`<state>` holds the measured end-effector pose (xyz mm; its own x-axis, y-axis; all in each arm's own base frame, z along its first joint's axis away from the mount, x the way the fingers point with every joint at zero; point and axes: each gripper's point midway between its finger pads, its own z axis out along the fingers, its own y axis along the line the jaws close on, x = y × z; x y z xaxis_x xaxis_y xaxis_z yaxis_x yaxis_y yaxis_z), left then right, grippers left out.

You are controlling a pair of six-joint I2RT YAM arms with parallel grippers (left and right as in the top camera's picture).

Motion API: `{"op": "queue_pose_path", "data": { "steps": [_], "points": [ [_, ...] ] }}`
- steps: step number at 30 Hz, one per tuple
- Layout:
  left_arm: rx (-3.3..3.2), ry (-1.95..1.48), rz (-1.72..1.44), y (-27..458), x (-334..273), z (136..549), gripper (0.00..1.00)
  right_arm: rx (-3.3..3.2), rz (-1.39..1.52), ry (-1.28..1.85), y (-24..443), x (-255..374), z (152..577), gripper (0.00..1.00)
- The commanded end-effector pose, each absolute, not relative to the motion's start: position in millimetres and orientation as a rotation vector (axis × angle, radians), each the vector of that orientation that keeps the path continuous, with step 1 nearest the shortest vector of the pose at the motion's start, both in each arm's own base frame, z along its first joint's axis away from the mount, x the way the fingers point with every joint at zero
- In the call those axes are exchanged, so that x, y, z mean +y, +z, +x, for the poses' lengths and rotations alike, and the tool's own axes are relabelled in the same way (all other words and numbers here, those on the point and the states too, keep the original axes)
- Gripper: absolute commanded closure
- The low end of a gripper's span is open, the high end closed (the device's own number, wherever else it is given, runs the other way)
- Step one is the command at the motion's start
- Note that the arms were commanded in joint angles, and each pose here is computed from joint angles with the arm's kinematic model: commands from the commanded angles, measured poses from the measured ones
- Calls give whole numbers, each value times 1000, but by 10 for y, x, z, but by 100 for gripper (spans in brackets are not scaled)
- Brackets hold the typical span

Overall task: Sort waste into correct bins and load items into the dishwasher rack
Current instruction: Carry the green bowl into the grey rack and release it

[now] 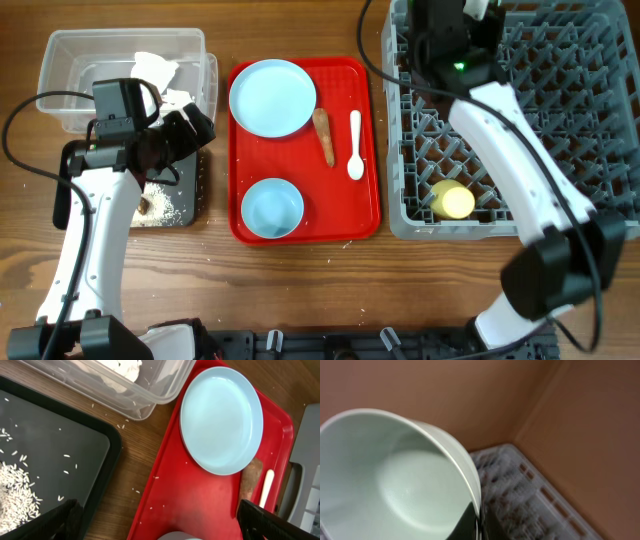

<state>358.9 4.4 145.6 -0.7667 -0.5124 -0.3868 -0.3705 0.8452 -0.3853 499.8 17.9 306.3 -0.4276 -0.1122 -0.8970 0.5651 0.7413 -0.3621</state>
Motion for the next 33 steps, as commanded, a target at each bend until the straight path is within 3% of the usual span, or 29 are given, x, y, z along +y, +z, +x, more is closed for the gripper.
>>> {"op": "queue_pose_path", "data": {
  "steps": [1,14,30,33],
  "points": [
    [2513,-388,-637,1538,60,3600,0,1878,179,-1084,2850,145,5205,96],
    [2513,-388,-637,1538,61,3600,0,1925,-5,-1183,1942,301,5674,96],
    [2513,-388,-637,1538,60,3600,0,1993,-178,-1278,1636,402,5658,96],
    [2513,-389,-637,1538,60,3600,0,2035,-308,-1306,1517,602,5563,77]
  ]
}}
